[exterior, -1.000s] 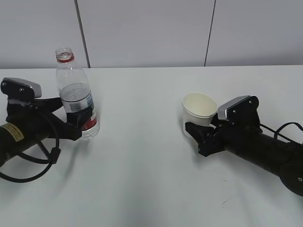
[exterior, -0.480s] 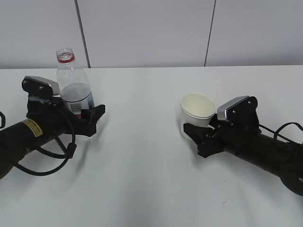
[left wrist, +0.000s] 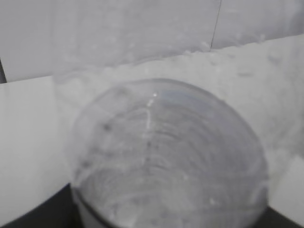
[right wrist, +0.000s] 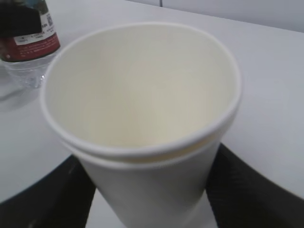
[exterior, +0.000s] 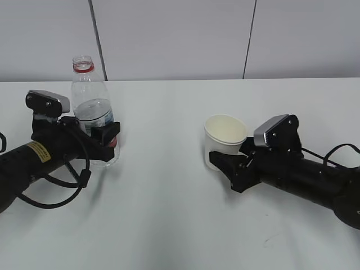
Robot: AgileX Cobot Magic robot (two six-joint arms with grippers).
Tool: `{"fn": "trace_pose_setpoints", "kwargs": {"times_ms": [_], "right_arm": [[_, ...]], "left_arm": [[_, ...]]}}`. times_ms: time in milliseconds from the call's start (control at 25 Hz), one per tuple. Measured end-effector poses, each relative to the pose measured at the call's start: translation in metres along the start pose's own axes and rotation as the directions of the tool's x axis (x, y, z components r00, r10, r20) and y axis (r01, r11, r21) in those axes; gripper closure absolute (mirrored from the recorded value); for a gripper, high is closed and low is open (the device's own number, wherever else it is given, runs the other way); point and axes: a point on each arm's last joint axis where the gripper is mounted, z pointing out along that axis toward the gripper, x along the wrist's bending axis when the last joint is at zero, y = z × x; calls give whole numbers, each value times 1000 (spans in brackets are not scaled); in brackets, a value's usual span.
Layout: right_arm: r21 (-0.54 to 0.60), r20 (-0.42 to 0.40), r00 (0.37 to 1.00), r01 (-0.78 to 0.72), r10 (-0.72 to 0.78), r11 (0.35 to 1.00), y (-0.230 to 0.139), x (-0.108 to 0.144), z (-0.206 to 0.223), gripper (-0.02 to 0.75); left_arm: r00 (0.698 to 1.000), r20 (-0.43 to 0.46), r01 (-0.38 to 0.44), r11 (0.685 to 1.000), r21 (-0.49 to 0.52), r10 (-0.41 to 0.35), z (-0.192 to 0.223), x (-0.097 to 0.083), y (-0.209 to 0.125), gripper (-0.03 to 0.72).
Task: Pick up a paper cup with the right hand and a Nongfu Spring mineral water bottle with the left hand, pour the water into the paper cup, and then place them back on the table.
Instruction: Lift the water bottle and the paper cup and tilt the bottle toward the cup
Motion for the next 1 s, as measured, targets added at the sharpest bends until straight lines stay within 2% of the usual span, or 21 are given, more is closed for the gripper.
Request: {"fn": "trace_pose_setpoints", "kwargs": {"times_ms": [120, 320, 440, 800, 1000], "right_arm": [[-15, -49, 999, -4, 4, 1000, 5, 1, 4, 229], [-40, -124, 992, -10, 5, 999, 14, 2, 13, 229], [-50, -157, 987, 7, -14, 999, 20, 5, 20, 230], [-21, -259, 964, 64, -68, 998, 41, 32, 54, 230], [11, -295, 951, 100, -92, 995, 52, 41, 70, 230]], "left_arm": [[1000, -1, -27, 1000, 0, 27, 0, 0, 1, 312], [989, -10, -144, 990, 5, 144, -2, 0, 10, 315], [983, -35, -182, 983, -22, 181, -4, 1, 21, 315], [974, -188, -135, 990, -47, 124, -8, 14, 31, 315], [944, -199, -273, 962, -18, 264, -8, 15, 31, 315]]}}
